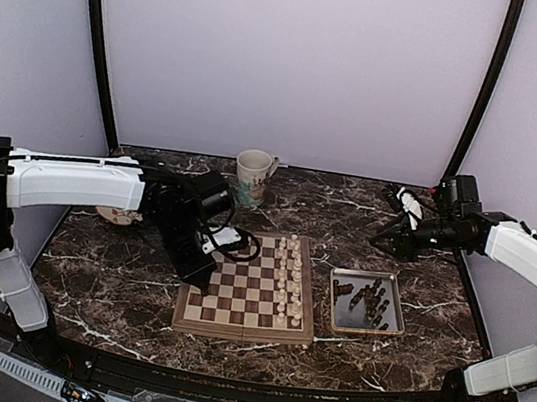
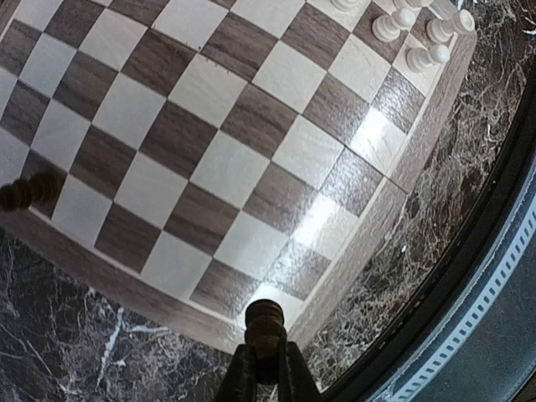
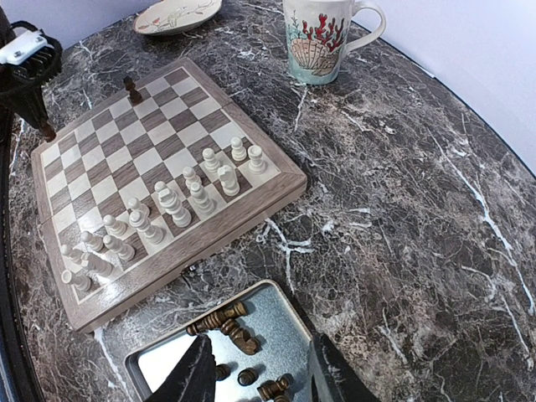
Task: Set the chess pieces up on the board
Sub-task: Place the knight at b8.
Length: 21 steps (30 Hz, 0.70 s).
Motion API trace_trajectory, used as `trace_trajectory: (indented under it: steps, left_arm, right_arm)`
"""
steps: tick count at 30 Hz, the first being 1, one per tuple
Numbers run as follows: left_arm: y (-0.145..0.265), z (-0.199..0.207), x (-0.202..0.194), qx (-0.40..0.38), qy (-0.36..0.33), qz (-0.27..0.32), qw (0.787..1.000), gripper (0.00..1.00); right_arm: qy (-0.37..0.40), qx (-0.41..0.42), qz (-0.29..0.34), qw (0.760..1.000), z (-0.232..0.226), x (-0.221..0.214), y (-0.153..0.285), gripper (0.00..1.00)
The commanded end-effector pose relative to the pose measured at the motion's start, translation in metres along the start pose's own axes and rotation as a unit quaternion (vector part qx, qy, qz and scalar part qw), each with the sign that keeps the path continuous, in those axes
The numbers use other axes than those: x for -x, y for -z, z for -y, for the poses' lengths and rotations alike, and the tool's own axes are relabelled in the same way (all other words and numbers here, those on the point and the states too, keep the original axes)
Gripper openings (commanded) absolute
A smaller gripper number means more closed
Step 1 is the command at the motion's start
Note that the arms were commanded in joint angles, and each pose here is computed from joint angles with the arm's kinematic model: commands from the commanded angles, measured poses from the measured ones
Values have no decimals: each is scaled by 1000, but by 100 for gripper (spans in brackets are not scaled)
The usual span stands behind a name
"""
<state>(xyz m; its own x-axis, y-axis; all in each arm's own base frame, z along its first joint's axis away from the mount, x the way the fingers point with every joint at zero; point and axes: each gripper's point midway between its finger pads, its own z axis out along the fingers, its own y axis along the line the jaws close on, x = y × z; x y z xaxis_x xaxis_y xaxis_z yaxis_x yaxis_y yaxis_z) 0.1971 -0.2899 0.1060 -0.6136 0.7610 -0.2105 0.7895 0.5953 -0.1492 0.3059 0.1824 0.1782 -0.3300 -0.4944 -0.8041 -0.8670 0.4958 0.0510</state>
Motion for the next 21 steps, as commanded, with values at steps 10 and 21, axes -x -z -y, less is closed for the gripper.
trace_trajectory:
  steps: [10, 21]
  left_arm:
    - [0, -9, -30, 31, 38, -25, 998, 4]
    - [-16, -16, -28, 46, 31, -38, 998, 4]
  right_arm:
    - [9, 1, 4, 1000, 2, 2, -2, 38]
    - [10, -3, -3, 1000, 4, -2, -4, 38]
